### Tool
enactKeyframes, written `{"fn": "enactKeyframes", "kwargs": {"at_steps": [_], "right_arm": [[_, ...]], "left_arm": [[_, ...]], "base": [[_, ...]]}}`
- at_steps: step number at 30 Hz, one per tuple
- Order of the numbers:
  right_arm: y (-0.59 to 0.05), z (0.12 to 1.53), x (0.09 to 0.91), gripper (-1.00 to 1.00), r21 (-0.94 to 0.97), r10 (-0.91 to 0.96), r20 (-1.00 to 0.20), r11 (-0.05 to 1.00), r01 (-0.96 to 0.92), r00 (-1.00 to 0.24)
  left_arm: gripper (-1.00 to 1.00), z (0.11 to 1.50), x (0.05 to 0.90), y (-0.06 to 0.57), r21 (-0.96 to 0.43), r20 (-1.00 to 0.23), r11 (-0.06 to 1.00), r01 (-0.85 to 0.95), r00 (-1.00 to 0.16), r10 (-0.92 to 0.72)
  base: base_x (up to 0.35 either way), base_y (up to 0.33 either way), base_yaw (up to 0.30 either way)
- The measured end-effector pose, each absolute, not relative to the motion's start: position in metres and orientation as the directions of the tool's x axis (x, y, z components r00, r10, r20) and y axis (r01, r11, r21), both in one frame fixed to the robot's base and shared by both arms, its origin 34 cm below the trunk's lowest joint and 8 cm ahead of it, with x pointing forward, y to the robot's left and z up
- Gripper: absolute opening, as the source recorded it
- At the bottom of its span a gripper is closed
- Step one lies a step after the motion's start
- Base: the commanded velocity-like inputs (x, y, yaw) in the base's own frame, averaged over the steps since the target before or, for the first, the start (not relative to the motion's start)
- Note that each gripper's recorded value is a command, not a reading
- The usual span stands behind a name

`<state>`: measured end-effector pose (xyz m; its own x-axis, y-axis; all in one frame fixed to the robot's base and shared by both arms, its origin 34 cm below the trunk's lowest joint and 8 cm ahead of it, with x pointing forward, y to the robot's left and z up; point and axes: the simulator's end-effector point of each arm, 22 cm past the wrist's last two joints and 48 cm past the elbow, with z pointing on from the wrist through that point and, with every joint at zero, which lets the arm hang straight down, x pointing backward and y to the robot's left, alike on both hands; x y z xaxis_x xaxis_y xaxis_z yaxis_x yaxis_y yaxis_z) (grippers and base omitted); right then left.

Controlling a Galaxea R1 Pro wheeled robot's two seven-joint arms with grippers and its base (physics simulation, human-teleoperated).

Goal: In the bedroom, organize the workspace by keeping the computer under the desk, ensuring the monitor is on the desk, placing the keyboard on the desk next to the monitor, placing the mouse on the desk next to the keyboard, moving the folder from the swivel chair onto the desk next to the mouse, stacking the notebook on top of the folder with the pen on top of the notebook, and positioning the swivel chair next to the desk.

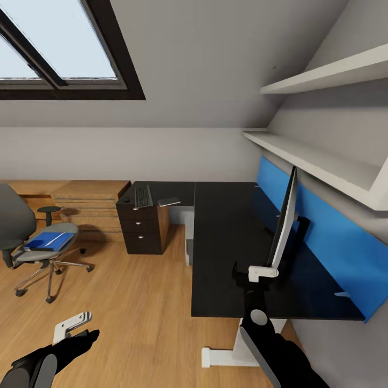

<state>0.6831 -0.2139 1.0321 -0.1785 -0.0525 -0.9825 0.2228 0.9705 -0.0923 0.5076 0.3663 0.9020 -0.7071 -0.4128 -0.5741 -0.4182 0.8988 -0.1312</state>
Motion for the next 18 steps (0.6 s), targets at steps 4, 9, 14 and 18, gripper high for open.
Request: {"fn": "enactKeyframes", "kwargs": {"at_steps": [4, 9, 14, 18], "right_arm": [[-0.216, 1.033, 0.683, 1.0, -0.092, -0.051, -0.983, 0.968, 0.233, -0.178], [-0.226, 1.033, 0.681, 1.0, -0.098, -0.05, -0.983, 0.957, 0.273, -0.179], [-0.233, 1.034, 0.679, 1.0, -0.101, -0.048, -0.983, 0.946, 0.307, -0.176], [-0.234, 1.034, 0.678, 1.0, -0.101, -0.047, -0.983, 0.945, 0.312, -0.176]], "left_arm": [[1.0, 0.902, 0.507, 0.366, -0.13, -0.574, 0.899, -0.419, -0.707, -0.412], [1.0, 0.902, 0.507, 0.366, -0.13, -0.574, 0.899, -0.419, -0.707, -0.413], [1.0, 0.902, 0.508, 0.367, -0.129, -0.574, 0.899, -0.419, -0.707, -0.412], [1.0, 0.902, 0.507, 0.367, -0.129, -0.574, 0.899, -0.419, -0.707, -0.413]], "base": [[0.18, -0.156, 0.0], [0.077, -0.068, 0.0], [0.01, -0.009, 0.0], [0.002, -0.002, 0.0]]}}
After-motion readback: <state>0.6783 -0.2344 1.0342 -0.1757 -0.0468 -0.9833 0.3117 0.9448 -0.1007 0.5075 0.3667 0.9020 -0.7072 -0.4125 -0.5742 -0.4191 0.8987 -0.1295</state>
